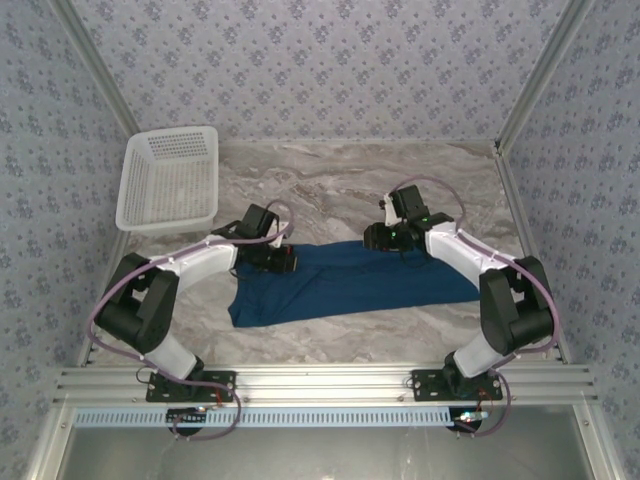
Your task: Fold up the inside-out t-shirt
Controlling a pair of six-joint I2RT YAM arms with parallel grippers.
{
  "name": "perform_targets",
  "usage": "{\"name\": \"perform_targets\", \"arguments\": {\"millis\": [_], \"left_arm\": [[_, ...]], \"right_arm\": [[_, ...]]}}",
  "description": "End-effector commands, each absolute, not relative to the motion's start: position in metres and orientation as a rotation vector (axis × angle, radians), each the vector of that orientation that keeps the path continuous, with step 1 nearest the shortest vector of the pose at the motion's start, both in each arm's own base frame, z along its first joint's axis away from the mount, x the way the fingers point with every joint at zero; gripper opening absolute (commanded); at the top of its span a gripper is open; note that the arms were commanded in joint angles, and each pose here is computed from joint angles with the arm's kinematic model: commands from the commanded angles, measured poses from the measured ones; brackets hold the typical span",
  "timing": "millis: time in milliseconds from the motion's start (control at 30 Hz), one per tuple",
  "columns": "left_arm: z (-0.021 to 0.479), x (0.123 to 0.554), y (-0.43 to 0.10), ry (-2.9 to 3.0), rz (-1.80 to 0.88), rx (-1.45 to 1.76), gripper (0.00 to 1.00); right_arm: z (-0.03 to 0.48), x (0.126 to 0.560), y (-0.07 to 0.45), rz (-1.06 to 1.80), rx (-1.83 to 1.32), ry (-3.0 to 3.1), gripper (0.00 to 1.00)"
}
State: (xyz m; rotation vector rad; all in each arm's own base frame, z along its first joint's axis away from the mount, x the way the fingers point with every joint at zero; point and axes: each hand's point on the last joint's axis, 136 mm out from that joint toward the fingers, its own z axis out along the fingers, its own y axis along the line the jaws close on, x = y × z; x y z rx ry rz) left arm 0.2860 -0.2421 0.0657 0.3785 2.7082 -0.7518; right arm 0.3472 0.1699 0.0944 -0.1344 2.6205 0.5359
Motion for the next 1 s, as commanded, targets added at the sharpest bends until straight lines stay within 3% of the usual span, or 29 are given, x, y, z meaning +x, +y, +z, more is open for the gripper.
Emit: {"name": "perform_targets", "arguments": {"millis": [0,200,300,400,533,667,767,967], "left_arm": [[0.098,0.273,-0.280,2.653,-0.873,0.449,0.00],[0.102,0.228,-0.357,2.645,-1.017,0.641,0.00],[0.099,0.218,-0.368,2.647,-0.939,0.743,0.00],[0.097,0.237,-0.339,2.644,-0.783,0.664,0.08],[0.094,0.269,-0.275,2.662,-0.635,0.472,0.29],[0.080,0.281,-0.226,2.699,-0.551,0.328,0.44],[0.068,0.286,-0.202,2.735,-0.520,0.230,0.50],[0.053,0.287,-0.207,2.779,-0.575,0.233,0.53]], "right_arm": [[0.104,0.343,0.154,0.484,-0.131,2.623,0.47],[0.111,0.346,0.125,0.439,-0.050,2.620,0.47],[0.111,0.343,0.121,0.449,-0.032,2.623,0.47],[0.108,0.340,0.120,0.449,-0.031,2.631,0.47],[0.104,0.339,0.120,0.456,-0.028,2.634,0.47],[0.100,0.339,0.121,0.466,-0.025,2.633,0.47],[0.099,0.339,0.121,0.468,-0.026,2.641,0.47],[0.101,0.345,0.123,0.465,-0.028,2.631,0.47]]}}
